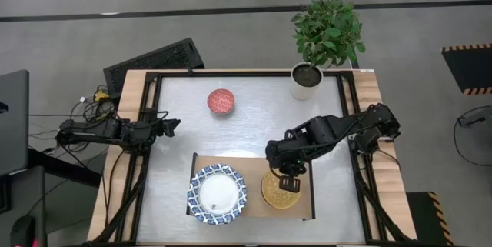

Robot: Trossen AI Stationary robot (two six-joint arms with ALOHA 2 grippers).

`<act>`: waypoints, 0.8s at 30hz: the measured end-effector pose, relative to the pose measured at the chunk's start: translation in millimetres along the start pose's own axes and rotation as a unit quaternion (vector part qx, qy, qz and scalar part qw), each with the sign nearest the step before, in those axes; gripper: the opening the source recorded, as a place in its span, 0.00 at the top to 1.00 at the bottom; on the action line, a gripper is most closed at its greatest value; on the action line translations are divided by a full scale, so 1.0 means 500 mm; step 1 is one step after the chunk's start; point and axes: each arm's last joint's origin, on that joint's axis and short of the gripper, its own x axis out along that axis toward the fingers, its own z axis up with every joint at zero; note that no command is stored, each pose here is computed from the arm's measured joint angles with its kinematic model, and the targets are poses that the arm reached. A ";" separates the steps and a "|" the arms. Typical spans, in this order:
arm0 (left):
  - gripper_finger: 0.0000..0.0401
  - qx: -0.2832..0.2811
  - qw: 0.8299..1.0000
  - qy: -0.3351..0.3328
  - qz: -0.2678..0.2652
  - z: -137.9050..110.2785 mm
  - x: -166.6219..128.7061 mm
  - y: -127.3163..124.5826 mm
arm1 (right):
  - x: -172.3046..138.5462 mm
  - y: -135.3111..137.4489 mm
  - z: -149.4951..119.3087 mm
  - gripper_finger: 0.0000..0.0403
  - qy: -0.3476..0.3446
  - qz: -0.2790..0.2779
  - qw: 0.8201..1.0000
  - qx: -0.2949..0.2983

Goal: Place and stack bowls onto a shelf
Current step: Stack the yellow patterned bowl on top of the blue patterned bowl on the shelf, then stack the red patterned bowl on top of the yellow patterned bowl on the shelf

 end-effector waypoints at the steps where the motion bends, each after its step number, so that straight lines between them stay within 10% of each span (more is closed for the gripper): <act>1: 0.68 0.000 1.000 0.000 0.000 0.000 0.000 0.000 | 0.000 0.000 0.000 0.78 0.001 -0.001 1.000 0.000; 15: 0.68 0.000 1.000 0.000 0.000 0.000 0.000 0.000 | -0.023 -0.015 0.001 0.69 -0.002 0.030 0.999 0.011; 24: 0.68 0.000 1.000 0.000 0.000 0.000 0.000 0.000 | -0.107 -0.096 0.042 0.57 -0.138 0.004 0.990 -0.022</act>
